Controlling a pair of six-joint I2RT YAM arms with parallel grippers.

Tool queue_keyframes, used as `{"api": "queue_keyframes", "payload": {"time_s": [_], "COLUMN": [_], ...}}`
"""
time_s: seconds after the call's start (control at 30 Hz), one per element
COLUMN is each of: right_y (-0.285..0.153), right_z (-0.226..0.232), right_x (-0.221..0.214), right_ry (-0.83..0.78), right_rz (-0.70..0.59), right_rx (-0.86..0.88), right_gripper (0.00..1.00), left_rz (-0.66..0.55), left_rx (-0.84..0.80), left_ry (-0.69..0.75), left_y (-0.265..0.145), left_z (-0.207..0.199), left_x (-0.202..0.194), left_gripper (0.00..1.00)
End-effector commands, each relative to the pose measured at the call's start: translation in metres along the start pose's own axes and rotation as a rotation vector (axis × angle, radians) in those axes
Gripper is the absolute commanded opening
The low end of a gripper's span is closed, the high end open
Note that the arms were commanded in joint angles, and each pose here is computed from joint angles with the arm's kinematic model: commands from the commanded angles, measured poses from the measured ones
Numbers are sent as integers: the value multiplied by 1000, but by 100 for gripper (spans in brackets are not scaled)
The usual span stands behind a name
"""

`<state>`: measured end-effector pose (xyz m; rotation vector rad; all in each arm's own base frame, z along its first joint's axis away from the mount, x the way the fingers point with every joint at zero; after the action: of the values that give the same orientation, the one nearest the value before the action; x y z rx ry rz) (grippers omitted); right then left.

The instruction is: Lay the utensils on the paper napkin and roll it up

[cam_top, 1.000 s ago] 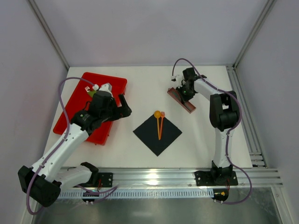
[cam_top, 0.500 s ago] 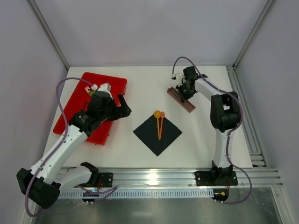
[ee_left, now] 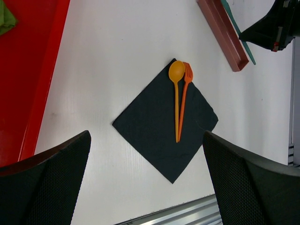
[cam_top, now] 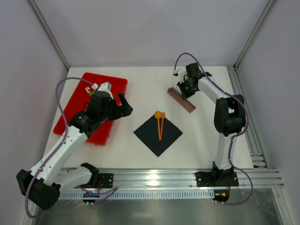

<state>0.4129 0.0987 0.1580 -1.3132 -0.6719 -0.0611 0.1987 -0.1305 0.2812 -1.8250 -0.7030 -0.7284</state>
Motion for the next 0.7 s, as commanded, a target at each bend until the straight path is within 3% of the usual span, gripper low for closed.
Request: {"api": "queue_keyframes", "payload": {"time_s": [0.0,0.17,0.3,0.33,0.4,0.67], "right_y": [-33,-53,-59,-58,-55,-35], "right_z": [10,27,106,115,147,220], "right_x": [10,20,12,6,-3,-57], "right_ry": [0,160,198,242,355,509], "right_rz": [-72,-131,-172,-180,-182,-313], "right_rx": [14,28,22,-55,-22,-88], "right_gripper": [4,4,4,4,4,4], "left_rz": [-40,-50,-28,-28,-29,-1], "left_rx": [-38,12,20,15,8,8], "left_ry": [3,30,43,43,47,74], "left_y": [4,14,21,22,23,18], "left_z": [-4,-3,-6,-6,-7,0], "left_x": [6,12,17,18,19,6], "left_gripper": [100,100,100,100,100,100]}}
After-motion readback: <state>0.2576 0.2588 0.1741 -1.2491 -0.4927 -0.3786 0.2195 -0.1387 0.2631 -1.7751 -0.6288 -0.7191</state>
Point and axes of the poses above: each gripper's point midway between its finger pads, its own y axis out along the fingers, its own z axis along the line the jaws close on, x = y × z, the point moved 10 cm from there along -y, back along the fingers, and after that the axes turned 12 degrees about y, right-handed, at the moved point
